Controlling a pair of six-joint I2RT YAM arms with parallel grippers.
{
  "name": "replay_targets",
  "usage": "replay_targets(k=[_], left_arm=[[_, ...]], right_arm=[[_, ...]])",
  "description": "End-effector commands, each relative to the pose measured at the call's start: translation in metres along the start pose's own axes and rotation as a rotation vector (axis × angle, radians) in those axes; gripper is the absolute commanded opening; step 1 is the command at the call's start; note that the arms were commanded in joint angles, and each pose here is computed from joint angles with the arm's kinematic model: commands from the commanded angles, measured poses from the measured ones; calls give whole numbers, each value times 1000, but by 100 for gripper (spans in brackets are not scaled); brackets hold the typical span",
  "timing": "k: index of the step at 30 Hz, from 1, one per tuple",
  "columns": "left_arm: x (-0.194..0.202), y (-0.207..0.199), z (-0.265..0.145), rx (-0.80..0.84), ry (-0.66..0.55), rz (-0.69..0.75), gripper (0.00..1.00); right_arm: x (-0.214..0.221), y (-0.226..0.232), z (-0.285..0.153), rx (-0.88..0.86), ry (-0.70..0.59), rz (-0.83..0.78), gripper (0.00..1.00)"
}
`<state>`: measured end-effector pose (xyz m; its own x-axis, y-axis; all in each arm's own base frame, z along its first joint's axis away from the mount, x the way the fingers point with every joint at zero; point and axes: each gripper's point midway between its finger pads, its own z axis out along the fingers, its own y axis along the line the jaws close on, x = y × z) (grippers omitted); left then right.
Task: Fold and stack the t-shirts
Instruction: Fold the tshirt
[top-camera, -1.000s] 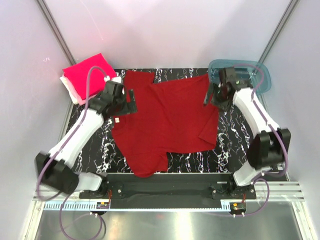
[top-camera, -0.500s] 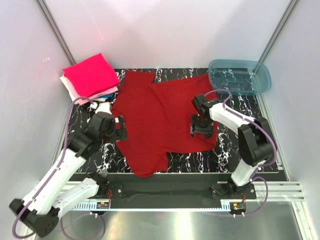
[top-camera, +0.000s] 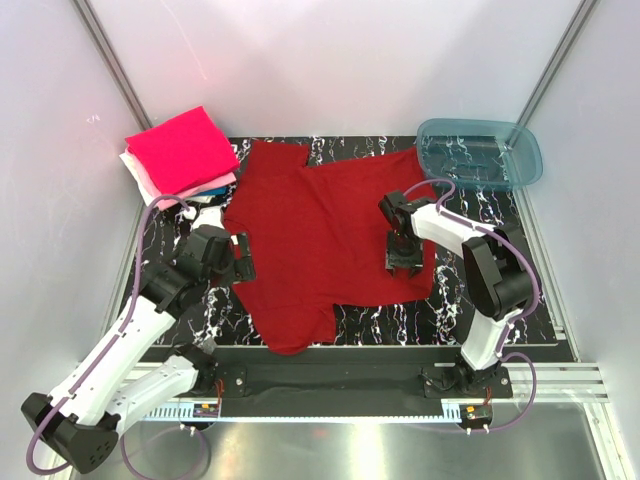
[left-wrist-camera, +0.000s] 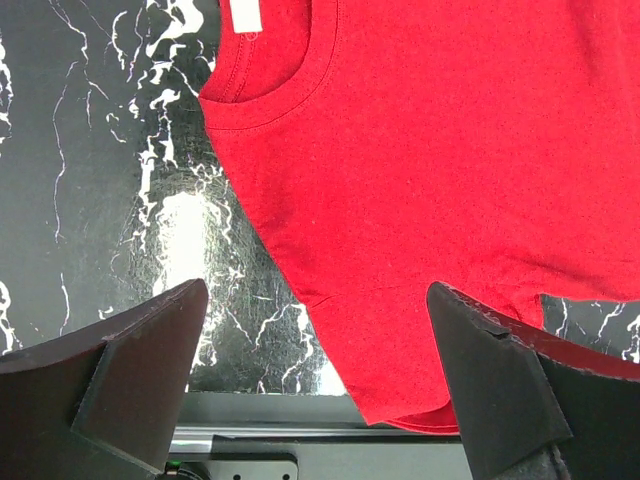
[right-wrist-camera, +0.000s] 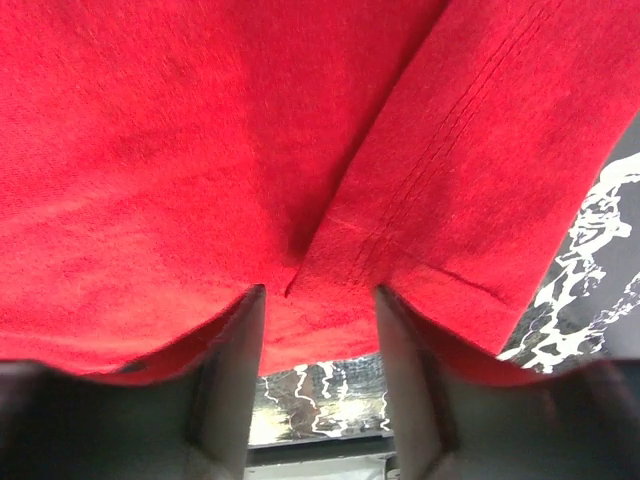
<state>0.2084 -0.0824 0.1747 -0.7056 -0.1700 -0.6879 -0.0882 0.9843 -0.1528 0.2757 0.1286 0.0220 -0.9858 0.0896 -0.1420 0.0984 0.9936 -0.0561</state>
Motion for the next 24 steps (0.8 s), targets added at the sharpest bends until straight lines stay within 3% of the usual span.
replay_targets(k=[1, 4, 11, 16, 24], left_arm=[[-15, -3, 0, 1, -64, -30, 99], [-14, -2, 0, -1, -62, -29, 99], [-15, -2, 0, 1, -64, -30, 99], [-15, -2, 0, 1, -64, -32, 99], [-15, -2, 0, 1, -64, -29, 99]], right_arm=[[-18, 0, -6, 19, -59, -1, 47], [-19, 2, -5, 13, -57, -4, 35], [-16, 0, -2, 19, -50, -10, 20], [-14, 0, 0, 18, -49, -10, 4], [-19, -24, -24, 52, -153, 59, 0]])
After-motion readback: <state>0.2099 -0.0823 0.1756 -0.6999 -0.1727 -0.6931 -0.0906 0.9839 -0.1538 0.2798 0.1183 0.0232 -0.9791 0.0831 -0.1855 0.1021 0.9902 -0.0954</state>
